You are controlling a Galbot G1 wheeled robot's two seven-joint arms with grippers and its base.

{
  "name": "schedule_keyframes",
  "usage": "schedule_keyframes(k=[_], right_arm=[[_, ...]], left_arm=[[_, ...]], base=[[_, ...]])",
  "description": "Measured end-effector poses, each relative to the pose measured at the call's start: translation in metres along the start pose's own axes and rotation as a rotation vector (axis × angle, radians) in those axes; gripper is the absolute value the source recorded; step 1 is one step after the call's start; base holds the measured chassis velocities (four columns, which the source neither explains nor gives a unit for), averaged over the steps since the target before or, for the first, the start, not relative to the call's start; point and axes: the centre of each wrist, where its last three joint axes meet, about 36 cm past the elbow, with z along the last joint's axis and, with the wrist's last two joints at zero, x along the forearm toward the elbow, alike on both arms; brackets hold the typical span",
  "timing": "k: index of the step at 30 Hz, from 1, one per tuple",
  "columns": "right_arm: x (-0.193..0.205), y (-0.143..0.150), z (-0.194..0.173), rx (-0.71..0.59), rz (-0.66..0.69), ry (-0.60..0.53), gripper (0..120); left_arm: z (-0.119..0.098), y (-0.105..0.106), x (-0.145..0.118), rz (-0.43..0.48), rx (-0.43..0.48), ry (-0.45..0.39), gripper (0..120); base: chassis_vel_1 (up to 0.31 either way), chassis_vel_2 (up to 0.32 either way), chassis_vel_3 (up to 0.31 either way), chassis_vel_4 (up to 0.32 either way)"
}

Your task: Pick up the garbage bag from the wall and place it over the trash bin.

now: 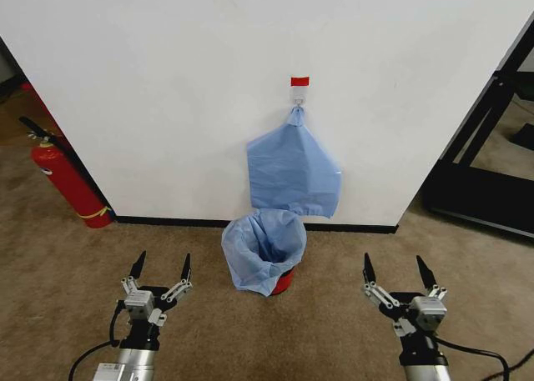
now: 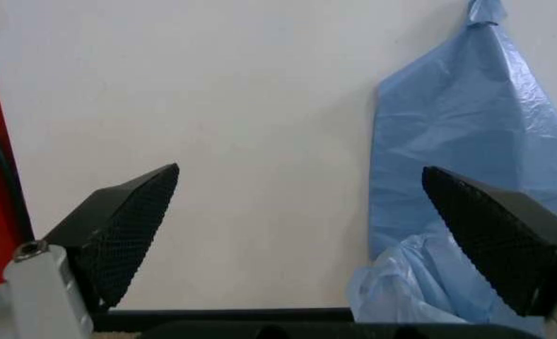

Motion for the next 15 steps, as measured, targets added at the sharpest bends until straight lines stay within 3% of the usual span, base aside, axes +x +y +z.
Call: schedule_keyframes(k=[15], right_arm=[[-0.0007, 0.0002, -0.0001, -0.005, 0.001, 0.001, 100]], left_arm=[[-0.0001, -0.0002, -0.0009, -0.001, 0.004, 0.003, 100]], base=[[0.000, 0.000, 0.000, 0.000]])
